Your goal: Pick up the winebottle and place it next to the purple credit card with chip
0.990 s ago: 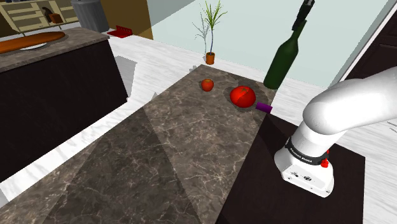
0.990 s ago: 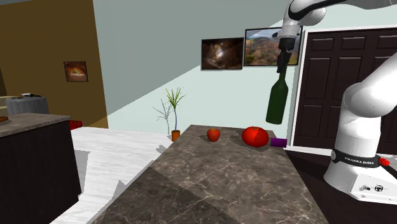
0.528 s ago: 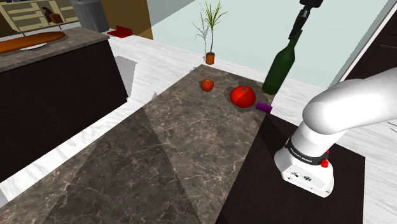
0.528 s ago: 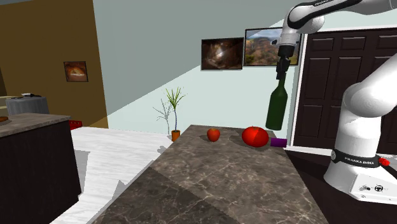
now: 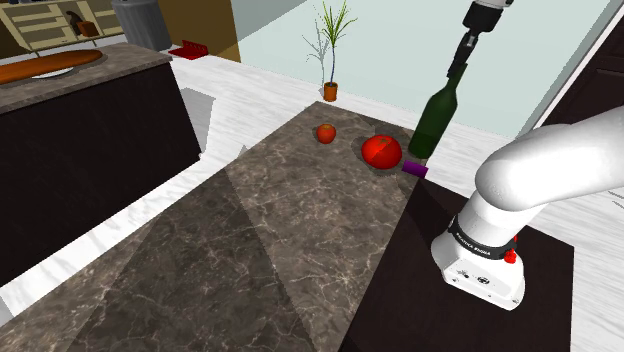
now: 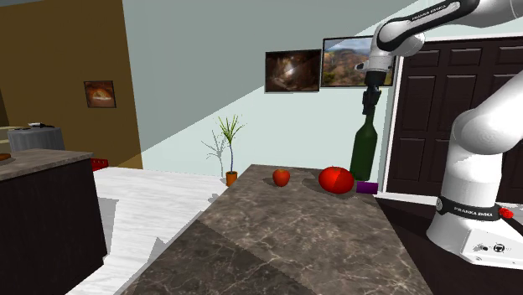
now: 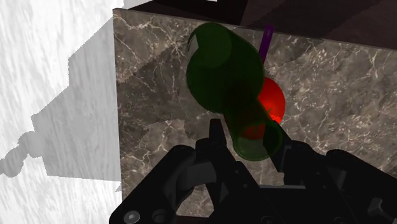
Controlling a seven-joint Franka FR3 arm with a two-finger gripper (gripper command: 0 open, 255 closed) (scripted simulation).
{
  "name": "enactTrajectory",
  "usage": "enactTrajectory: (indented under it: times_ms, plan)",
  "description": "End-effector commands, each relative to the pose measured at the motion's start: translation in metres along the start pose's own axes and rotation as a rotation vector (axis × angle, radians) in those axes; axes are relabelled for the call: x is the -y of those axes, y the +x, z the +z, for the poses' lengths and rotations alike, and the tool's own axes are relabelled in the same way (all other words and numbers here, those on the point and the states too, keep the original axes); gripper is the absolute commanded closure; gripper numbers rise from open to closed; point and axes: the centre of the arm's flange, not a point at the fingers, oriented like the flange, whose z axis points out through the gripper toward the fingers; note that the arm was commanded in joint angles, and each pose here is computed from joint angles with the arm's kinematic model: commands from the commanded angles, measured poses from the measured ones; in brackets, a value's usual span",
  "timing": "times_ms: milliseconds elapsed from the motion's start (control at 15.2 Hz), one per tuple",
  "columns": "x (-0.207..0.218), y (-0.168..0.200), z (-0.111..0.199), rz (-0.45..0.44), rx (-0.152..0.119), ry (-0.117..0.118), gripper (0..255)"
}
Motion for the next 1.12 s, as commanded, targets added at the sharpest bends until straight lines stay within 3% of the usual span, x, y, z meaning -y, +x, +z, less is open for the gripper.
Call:
enactTrajectory:
  times_ms: [0, 198, 726, 792, 1056]
  plan:
    - [0.0, -0.003, 0.01, 0.0, -0.001, -0.001, 255]
    - [0.0, -0.005, 0.026, 0.0, -0.001, -0.001, 255]
    - [0.0, -0.005, 0.026, 0.0, -0.001, -0.001, 255]
    - [0.0, -0.005, 0.026, 0.0, -0.001, -0.001, 0]
    - [0.0, -0.005, 0.026, 0.0, -0.001, -0.001, 0]
